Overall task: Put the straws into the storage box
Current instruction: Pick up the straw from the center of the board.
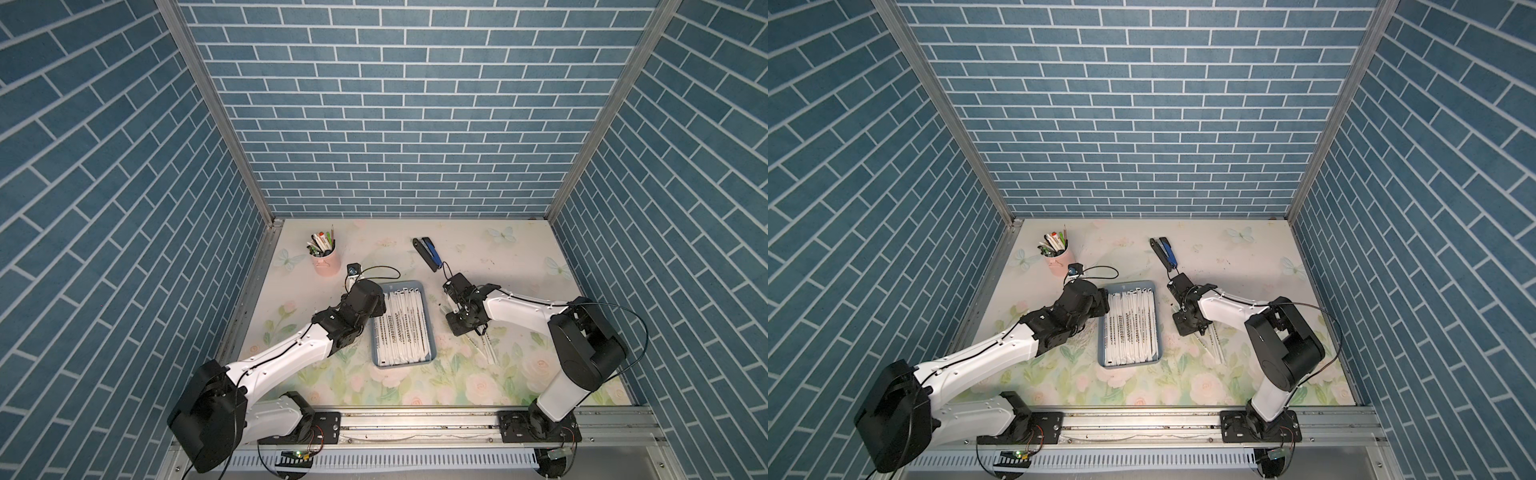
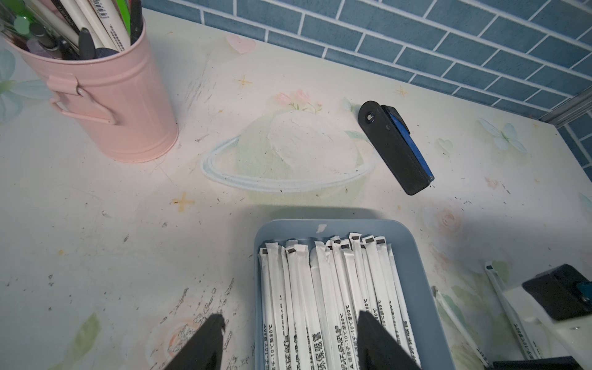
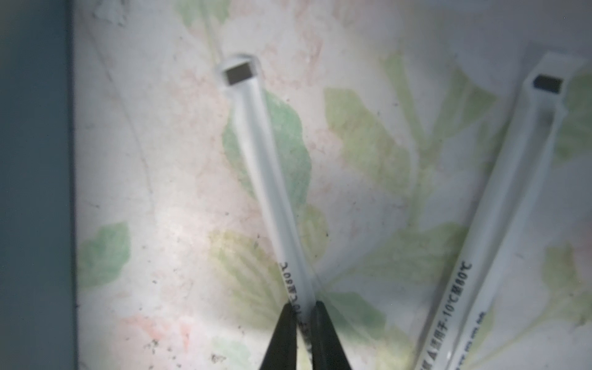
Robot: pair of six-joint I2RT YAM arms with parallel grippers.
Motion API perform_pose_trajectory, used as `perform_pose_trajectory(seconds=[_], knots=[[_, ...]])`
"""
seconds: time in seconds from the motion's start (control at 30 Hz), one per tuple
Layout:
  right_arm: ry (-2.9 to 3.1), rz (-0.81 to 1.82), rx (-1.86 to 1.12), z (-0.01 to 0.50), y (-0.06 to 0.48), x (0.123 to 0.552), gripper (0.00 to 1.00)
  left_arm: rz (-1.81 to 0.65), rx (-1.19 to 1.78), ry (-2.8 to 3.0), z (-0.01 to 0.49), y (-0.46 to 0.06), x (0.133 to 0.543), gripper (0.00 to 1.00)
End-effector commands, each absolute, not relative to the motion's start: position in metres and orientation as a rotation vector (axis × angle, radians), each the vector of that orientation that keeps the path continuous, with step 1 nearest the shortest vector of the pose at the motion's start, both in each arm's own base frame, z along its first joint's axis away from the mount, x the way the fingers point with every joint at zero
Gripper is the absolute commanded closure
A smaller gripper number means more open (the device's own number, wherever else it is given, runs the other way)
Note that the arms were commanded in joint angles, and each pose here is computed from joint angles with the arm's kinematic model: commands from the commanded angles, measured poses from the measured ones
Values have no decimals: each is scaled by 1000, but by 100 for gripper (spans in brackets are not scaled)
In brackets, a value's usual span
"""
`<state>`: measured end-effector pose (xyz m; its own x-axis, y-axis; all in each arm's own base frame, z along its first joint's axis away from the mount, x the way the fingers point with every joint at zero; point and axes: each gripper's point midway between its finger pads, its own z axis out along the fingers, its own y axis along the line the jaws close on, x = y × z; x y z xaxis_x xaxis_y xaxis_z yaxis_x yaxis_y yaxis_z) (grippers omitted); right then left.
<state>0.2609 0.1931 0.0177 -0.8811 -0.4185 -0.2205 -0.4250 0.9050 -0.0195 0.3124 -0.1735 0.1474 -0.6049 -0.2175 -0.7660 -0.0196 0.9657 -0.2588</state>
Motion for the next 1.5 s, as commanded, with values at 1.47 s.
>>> perform_pose_trajectory(seconds=[1.47], knots=[[2637, 308, -131, 87, 309, 291, 100, -231, -261, 2212, 140, -135, 307, 32]])
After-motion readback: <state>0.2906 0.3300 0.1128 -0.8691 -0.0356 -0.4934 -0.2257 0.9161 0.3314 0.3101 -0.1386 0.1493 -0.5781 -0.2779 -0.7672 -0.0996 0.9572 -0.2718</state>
